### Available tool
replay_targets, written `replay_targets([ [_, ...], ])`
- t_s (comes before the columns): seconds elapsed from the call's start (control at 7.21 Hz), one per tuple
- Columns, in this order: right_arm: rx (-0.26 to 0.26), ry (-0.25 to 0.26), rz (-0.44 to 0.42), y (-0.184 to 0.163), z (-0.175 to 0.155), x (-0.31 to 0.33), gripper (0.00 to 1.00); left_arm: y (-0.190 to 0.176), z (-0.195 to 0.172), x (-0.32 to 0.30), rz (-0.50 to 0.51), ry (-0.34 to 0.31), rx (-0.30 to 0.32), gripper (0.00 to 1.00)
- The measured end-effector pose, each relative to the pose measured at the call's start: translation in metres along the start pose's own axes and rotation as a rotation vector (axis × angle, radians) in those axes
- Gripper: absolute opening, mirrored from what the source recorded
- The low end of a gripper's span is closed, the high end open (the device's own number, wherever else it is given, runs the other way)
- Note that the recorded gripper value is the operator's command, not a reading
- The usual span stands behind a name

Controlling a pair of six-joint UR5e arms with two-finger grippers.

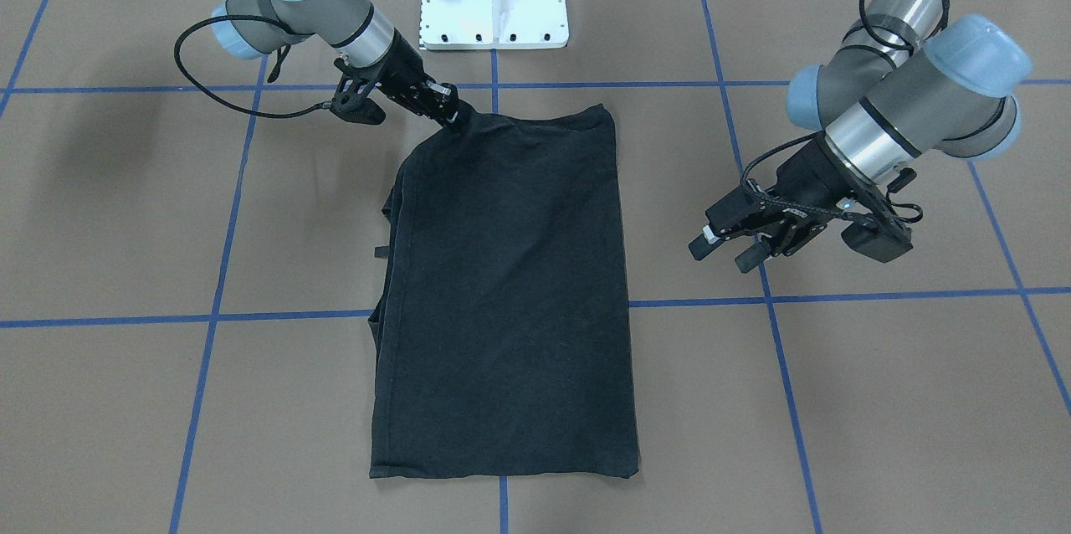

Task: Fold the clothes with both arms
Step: 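Grasp the shirt's near corner with the right gripper and adjust it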

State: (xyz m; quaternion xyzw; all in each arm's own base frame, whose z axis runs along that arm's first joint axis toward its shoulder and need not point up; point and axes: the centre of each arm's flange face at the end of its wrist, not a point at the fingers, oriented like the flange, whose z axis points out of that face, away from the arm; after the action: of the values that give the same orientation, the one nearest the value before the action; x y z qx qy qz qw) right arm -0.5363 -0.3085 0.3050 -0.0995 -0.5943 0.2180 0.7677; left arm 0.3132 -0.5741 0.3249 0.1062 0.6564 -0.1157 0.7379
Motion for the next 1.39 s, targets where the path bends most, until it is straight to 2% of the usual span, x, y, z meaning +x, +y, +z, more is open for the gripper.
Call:
replay_targets([
  [0.83, -0.005, 0.037, -0.008, 0.01, 0.017, 0.016, 0.98, 0.0, 0.0, -0.002, -0.008, -0.002, -0.004, 1.0],
  [0.97, -0.004, 0.04, -0.007, 0.01, 0.02, 0.017, 0.84, 0.0, 0.0, -0.002, -0.008, -0.002, -0.004, 1.0],
  [1.25, -0.004, 0.042, -0.002, 0.011, 0.022, 0.016, 0.22, 0.0, 0.0, -0.002, -0.008, -0.003, -0.003, 1.0],
  [1.39, -0.004, 0.041, 0.002, 0.01, 0.022, 0.016, 0.01, 0.0, 0.0, -0.002, -0.008, -0.003, -0.003, 1.0],
])
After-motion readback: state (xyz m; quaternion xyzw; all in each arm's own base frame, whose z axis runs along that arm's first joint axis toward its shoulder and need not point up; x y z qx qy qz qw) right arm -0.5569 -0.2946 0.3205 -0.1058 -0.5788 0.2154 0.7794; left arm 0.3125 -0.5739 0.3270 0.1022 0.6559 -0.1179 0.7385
